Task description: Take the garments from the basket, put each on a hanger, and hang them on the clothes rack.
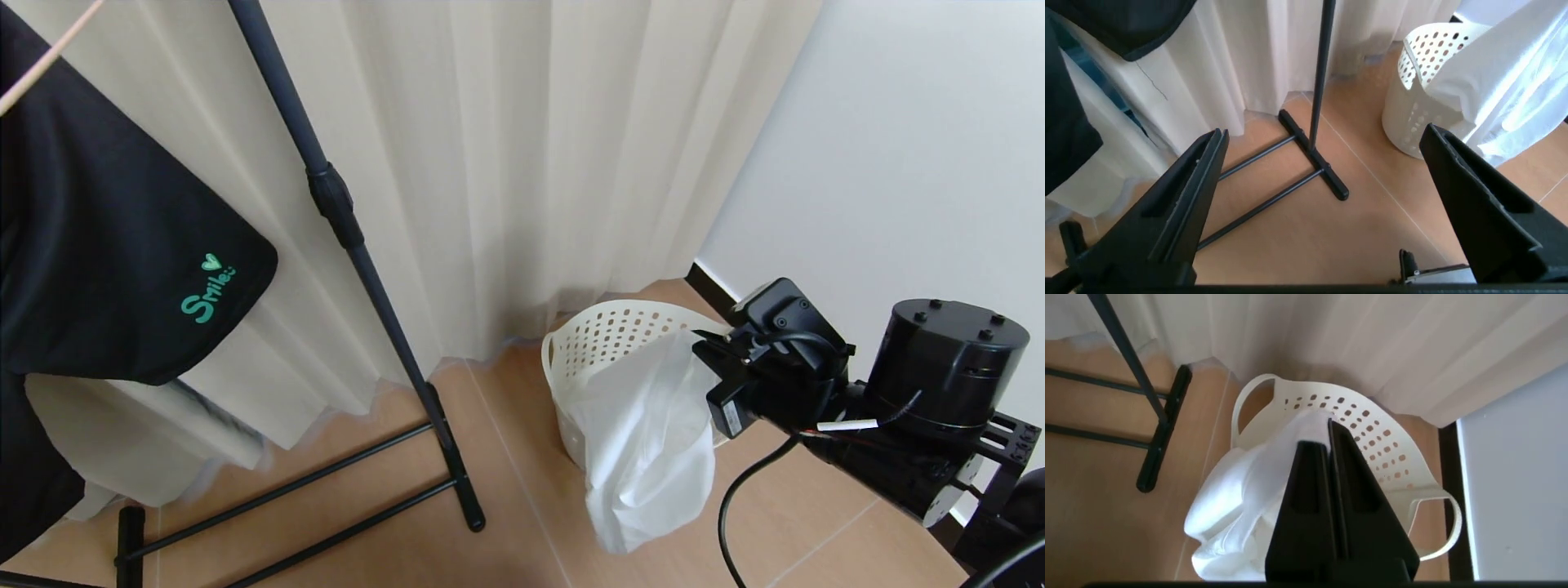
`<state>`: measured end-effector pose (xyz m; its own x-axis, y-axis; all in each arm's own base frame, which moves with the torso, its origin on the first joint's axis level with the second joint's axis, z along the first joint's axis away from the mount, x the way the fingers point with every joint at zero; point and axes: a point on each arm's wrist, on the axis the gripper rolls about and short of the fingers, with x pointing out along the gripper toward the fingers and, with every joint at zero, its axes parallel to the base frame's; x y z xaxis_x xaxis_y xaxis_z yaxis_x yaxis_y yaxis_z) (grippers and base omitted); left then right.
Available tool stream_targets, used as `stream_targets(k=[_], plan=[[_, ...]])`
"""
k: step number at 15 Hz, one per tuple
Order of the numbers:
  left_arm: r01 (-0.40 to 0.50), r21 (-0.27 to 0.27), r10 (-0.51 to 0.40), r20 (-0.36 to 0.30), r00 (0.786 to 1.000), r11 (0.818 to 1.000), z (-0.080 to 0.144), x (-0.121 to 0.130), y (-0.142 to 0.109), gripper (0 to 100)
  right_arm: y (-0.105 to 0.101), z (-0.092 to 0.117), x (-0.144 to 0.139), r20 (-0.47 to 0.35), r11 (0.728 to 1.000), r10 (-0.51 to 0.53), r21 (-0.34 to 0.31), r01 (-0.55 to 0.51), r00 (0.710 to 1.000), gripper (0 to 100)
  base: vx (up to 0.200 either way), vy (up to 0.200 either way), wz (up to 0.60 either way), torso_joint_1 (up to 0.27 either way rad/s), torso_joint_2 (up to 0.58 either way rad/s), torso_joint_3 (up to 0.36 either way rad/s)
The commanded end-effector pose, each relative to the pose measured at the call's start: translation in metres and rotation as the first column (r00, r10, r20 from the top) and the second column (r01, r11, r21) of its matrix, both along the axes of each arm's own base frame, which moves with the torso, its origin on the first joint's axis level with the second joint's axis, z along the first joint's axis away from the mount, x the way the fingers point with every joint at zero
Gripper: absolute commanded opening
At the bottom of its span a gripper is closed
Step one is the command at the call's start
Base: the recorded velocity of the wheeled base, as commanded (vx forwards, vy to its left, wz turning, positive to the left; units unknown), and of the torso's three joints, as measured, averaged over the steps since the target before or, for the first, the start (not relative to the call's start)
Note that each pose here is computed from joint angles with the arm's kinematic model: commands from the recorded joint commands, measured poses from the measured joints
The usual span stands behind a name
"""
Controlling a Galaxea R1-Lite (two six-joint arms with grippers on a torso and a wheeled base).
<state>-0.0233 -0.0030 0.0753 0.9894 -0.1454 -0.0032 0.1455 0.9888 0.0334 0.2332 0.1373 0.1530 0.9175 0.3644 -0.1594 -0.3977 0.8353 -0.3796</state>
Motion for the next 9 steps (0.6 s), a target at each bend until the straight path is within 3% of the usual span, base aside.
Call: stream_targets(k=[1, 9], plan=[[0.0, 0.0, 0.0, -0.001, 1.0, 1.0, 0.0, 0.0001, 0.0, 100, -0.0002, -0.0001, -0.0005, 0.0, 1.0, 0.0, -0.001, 0.0, 1.0, 0, 0.0, 0.0, 0.0, -0.002, 0.0, 0.198], [0.0, 0.0, 0.0, -0.001, 1.0, 1.0, 0.0, 0.0001, 0.0, 100, -0.0015, 0.0041, -0.0025, 0.017, 1.0, 0.001, 0.003, -0.001, 1.0, 0, 0.0, 0.0, 0.0, 0.002, 0.0, 0.206]])
